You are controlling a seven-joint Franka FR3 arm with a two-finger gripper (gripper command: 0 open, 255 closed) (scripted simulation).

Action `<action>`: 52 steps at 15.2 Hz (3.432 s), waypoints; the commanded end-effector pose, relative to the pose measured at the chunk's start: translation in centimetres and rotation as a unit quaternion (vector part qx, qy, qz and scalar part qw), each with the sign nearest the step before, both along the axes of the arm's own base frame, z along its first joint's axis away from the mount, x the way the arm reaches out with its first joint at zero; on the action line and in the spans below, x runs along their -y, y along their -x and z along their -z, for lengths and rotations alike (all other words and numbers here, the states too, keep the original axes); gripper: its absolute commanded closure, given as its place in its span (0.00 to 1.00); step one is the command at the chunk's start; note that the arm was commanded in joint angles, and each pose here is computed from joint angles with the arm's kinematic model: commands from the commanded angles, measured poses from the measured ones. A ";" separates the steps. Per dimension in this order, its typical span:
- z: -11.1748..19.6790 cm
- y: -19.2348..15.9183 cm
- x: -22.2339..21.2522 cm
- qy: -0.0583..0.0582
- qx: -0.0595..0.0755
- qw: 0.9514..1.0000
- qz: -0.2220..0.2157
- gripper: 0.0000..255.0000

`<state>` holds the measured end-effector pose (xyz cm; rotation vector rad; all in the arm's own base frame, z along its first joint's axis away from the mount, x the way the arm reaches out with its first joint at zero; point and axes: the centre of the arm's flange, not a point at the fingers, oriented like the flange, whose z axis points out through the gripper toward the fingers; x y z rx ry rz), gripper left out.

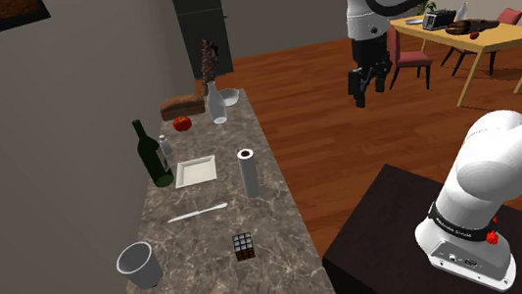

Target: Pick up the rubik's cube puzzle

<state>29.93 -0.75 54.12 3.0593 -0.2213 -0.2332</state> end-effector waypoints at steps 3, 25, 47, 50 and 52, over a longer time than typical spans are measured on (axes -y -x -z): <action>1.8 -0.7 -1.8 -0.001 0.003 1.000 -0.001 0.00; 20.7 -8.5 -21.3 -0.015 0.039 0.999 -0.006 0.00; 37.0 -15.8 -37.9 -0.026 0.068 0.997 -0.011 0.00; 38.6 -15.8 -37.9 -0.026 0.068 0.997 -0.011 0.00; 39.4 -15.8 -37.9 -0.026 0.068 0.997 -0.011 0.00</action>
